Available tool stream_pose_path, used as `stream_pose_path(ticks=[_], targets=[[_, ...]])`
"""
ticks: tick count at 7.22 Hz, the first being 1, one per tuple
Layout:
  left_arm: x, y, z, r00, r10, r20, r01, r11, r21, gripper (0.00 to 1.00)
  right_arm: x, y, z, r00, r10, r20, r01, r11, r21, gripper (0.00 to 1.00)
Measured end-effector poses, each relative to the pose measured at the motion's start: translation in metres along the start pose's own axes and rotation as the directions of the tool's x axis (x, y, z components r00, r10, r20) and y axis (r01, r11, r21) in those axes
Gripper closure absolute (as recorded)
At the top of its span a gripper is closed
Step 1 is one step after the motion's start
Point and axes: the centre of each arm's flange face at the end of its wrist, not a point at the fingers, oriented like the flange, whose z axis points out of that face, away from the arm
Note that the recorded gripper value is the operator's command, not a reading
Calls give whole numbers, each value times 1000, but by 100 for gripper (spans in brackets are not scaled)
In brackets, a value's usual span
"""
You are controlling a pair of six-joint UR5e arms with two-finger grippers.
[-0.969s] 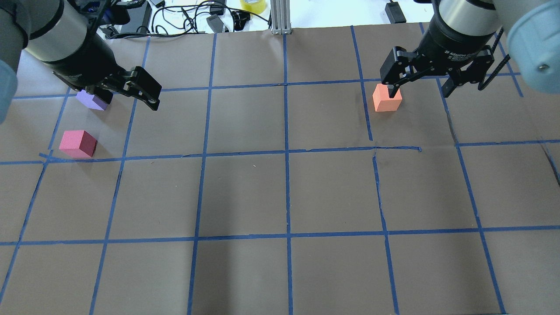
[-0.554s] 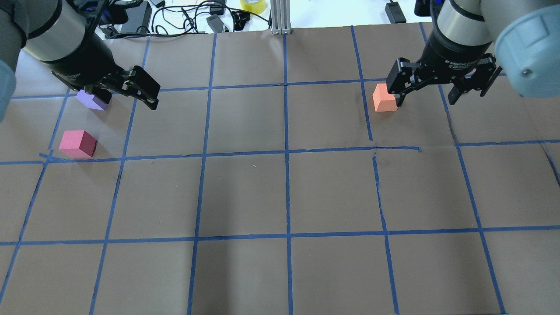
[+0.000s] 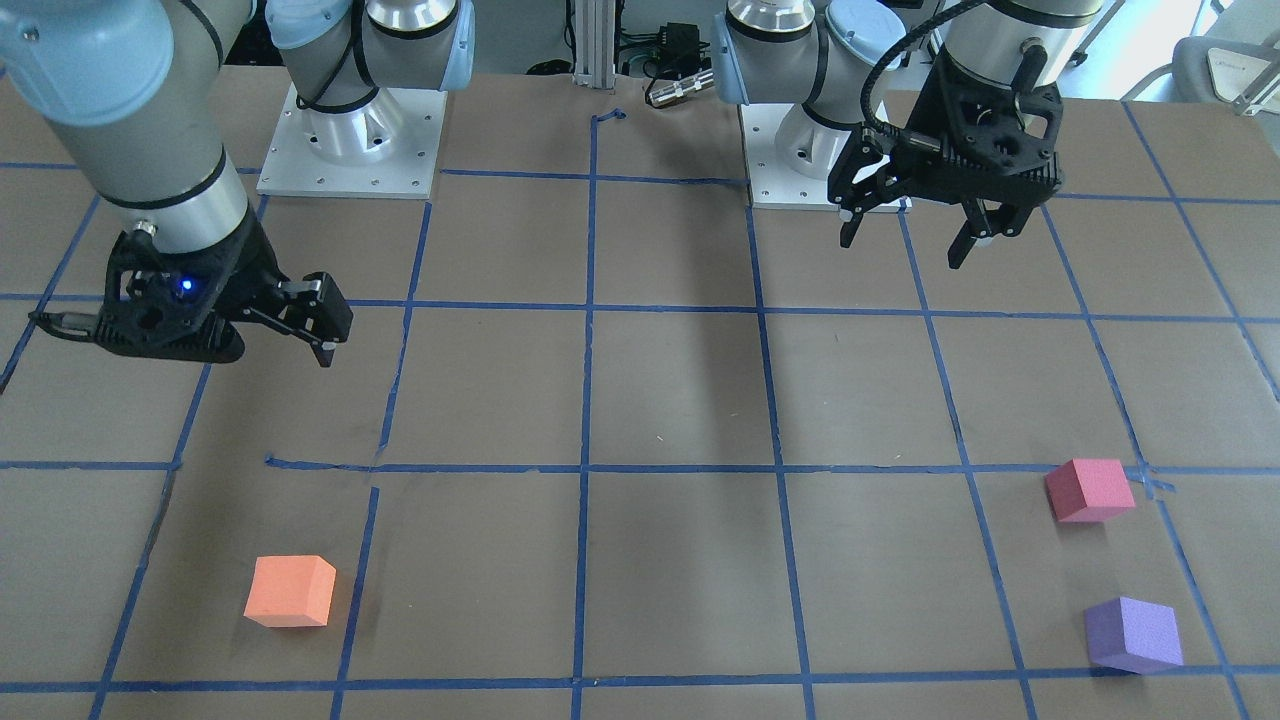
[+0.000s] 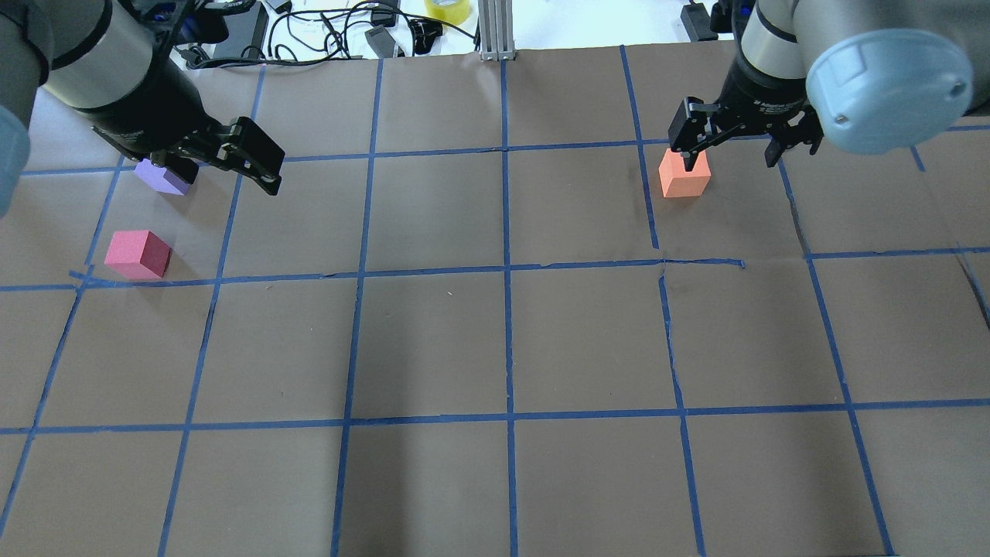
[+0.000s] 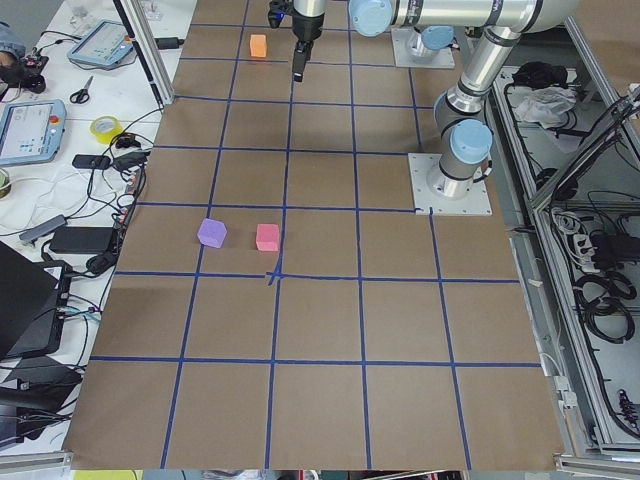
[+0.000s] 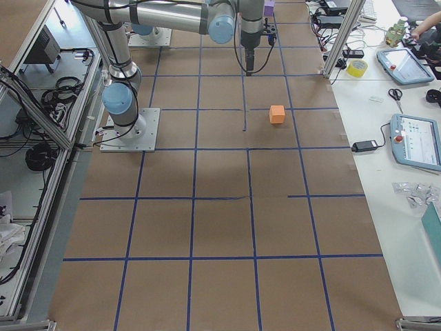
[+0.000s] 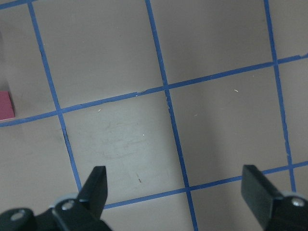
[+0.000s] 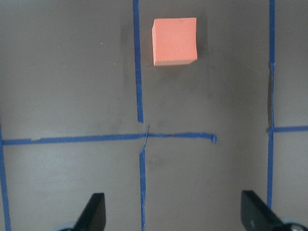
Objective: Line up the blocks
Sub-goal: 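Close the right gripper on the orange cube, then carry the orange cube with the right gripper toward the table center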
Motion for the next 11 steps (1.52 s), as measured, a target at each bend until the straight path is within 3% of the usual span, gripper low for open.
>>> stream_pose_path(ticks=[3,6,9,11], targets=[[0,0,0,1000,0,0,0,1000,0,0,13,-57,77,1000,-14,6,13,997,77,0],[0,0,0,1000,0,0,0,1000,0,0,34,-87,143,1000,4,16,-5,998,62,0],[0,0,0,1000,0,0,0,1000,0,0,30,-100,185,998,13,64,-17,998,61,0],[0,0,0,1000,-1,0,1,1000,0,0,29,-102,205,997,14,70,-17,999,46,0]])
